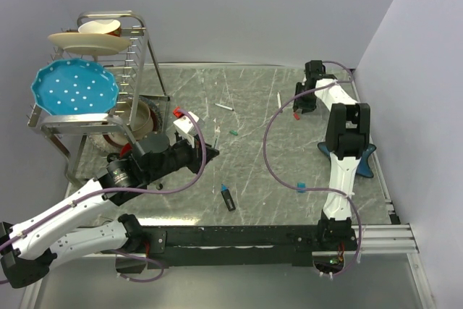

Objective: Insert the pens into the pen caps

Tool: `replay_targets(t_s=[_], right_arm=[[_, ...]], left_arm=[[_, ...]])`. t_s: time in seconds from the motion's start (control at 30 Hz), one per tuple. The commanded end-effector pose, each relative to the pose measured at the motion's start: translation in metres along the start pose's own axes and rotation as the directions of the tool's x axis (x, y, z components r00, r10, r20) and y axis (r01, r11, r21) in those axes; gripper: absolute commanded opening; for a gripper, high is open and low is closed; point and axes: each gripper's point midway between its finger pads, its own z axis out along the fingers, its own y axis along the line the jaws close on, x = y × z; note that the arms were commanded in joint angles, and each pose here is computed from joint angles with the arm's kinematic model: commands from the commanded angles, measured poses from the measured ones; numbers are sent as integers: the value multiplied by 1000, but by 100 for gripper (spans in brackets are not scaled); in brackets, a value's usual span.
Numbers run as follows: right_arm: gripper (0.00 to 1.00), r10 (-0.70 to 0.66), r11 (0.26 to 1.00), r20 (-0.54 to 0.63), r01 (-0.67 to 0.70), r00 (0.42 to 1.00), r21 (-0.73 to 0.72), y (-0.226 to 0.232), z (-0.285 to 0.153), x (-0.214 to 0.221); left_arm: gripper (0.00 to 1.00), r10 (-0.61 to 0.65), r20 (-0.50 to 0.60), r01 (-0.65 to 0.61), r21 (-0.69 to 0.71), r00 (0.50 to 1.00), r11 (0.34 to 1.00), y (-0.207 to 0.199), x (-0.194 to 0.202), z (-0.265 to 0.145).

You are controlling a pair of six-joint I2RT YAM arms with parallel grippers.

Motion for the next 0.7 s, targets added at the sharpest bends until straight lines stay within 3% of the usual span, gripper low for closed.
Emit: replay_targets(t_s=[0.0, 0.67], right_arm=[[45, -36, 998, -27, 35, 999, -58, 14, 4, 6], [43, -205, 971, -71, 193, 976, -143, 52, -21, 53]], left_arm=[[1, 18, 26, -18, 21, 1000, 1000, -5, -8, 0], [1, 14, 18, -15, 21, 1000, 1000, -5, -7, 2]])
